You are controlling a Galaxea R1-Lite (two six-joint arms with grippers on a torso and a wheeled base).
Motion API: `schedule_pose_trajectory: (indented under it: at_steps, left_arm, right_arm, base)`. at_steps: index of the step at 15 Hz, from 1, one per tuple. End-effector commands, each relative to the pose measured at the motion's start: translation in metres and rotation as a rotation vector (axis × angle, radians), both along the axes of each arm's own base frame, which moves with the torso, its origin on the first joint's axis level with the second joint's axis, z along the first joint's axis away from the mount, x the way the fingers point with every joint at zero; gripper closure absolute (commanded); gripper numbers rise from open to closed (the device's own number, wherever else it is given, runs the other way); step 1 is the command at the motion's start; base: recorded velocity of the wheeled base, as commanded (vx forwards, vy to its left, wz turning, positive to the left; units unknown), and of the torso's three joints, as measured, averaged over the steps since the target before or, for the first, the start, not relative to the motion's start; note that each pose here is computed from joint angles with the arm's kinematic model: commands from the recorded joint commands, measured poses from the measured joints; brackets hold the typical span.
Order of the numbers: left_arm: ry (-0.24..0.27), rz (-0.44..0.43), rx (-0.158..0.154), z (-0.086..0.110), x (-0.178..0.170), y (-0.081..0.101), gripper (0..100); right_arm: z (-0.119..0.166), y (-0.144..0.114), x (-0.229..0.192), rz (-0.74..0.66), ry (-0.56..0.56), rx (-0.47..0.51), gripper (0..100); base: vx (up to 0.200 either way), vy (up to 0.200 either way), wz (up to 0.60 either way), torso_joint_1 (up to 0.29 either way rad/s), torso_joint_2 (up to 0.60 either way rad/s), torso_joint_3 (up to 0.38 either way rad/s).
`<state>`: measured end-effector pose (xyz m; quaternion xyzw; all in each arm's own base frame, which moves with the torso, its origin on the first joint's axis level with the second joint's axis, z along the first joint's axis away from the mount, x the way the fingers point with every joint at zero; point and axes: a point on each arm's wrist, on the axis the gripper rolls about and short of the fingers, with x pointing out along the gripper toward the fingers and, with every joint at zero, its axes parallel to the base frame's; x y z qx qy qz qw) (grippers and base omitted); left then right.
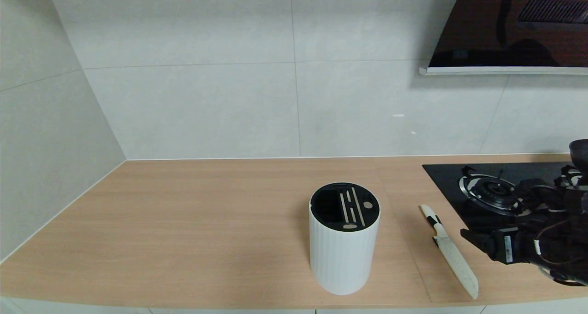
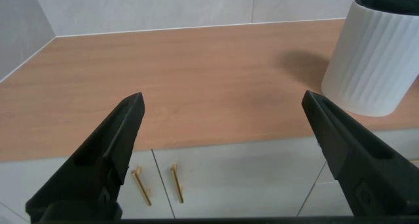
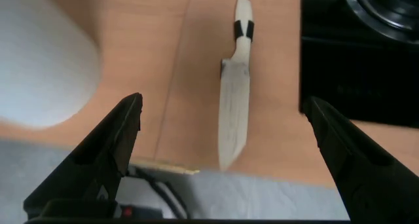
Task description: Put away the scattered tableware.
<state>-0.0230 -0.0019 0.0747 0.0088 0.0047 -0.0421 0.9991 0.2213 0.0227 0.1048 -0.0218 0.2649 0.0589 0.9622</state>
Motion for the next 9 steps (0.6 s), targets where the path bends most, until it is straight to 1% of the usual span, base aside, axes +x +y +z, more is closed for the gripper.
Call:
schedule_pose_trajectory:
  at_steps: [1,3,9]
  left_arm:
    - [0.0,0.0,0.0,0.0,0.0,0.0,0]
    - [0.0,0.0,0.0,0.0,0.0,0.0,0]
    - [0.0,0.0,0.0,0.0,0.0,0.0,0]
  right_arm:
    - [-0.032,0.003,0.032,-0.003,0.096,-0.013,0]
    - [-0.037,0.004,0.042,-0.003,0.105,-0.014,0]
    - [-0.078,0.006,0.069,-0.018,0.214,-0.035,0]
  base:
    - [0.0,0.0,0.0,0.0,0.0,0.0]
    - [0.0,0.0,0.0,0.0,0.0,0.0]
    - [0.0,0.0,0.0,0.0,0.0,0.0]
